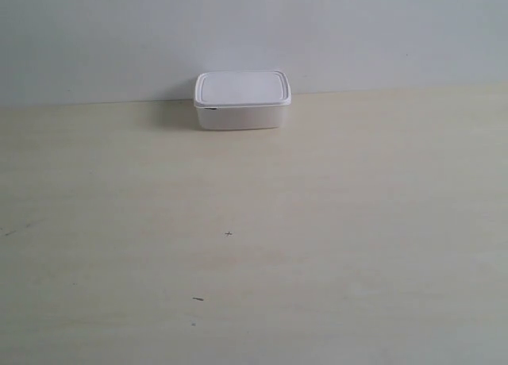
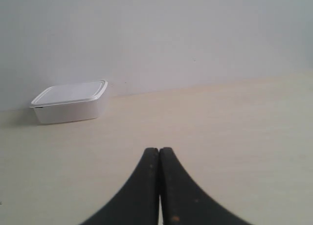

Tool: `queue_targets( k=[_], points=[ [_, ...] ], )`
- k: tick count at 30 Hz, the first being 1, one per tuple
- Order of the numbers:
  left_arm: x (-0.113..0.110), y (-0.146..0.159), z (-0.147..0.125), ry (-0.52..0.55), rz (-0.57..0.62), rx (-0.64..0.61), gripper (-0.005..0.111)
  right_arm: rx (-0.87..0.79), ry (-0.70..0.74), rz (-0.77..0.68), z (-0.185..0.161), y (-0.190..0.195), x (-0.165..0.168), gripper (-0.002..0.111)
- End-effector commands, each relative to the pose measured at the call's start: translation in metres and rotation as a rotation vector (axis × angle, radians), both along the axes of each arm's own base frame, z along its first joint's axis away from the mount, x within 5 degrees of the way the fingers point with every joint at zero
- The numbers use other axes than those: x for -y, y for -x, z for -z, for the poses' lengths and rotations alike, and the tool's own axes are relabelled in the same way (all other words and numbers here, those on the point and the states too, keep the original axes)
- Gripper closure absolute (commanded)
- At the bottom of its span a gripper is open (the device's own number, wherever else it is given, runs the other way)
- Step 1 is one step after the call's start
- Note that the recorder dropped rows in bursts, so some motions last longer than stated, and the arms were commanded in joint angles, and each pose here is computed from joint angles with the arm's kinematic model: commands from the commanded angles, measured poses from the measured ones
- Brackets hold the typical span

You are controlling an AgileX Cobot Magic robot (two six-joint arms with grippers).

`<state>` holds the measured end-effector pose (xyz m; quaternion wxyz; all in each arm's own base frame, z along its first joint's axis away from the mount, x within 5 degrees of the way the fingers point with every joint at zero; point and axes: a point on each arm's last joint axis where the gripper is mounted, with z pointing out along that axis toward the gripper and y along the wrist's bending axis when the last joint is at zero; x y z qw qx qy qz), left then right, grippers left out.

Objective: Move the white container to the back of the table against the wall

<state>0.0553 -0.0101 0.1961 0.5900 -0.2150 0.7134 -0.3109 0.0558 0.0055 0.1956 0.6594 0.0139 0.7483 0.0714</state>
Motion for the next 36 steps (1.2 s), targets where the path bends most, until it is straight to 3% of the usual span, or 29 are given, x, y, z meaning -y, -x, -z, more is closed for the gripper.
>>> queue_targets(
  k=[1, 5, 22, 24, 25, 27, 36],
  points=[
    [-0.0013, 0.0006, 0.0051, -0.041, -0.009, -0.04, 0.107, -0.01, 0.005, 0.003, 0.0023, 0.0003, 0.0003, 0.108],
    [-0.0032, 0.0014, 0.0107, -0.091, -0.021, -0.095, 0.107, -0.011, -0.002, 0.003, 0.0022, 0.0003, 0.0001, 0.108],
    [-0.0037, 0.0014, 0.0109, -0.151, -0.016, -0.087, 0.107, -0.011, -0.002, 0.003, 0.0022, 0.0003, 0.0001, 0.108],
    [-0.0045, 0.0013, 0.0113, -0.36, 0.012, -0.056, 0.107, -0.011, -0.002, 0.003, 0.0022, 0.0003, 0.0001, 0.108],
    [-0.0044, 0.0014, 0.0113, -0.541, 0.045, -0.023, 0.107, -0.011, -0.002, 0.003, 0.0022, 0.0003, 0.0001, 0.108],
    [-0.0036, 0.0015, 0.0115, -0.696, 0.082, 0.007, 0.107, -0.011, -0.002, 0.003, 0.0022, 0.0003, 0.0001, 0.108],
    [-0.0037, 0.0015, 0.0115, -0.738, 0.088, 0.014, 0.107, -0.011, -0.002, 0.003, 0.0022, 0.0003, 0.0001, 0.108]
  ],
)
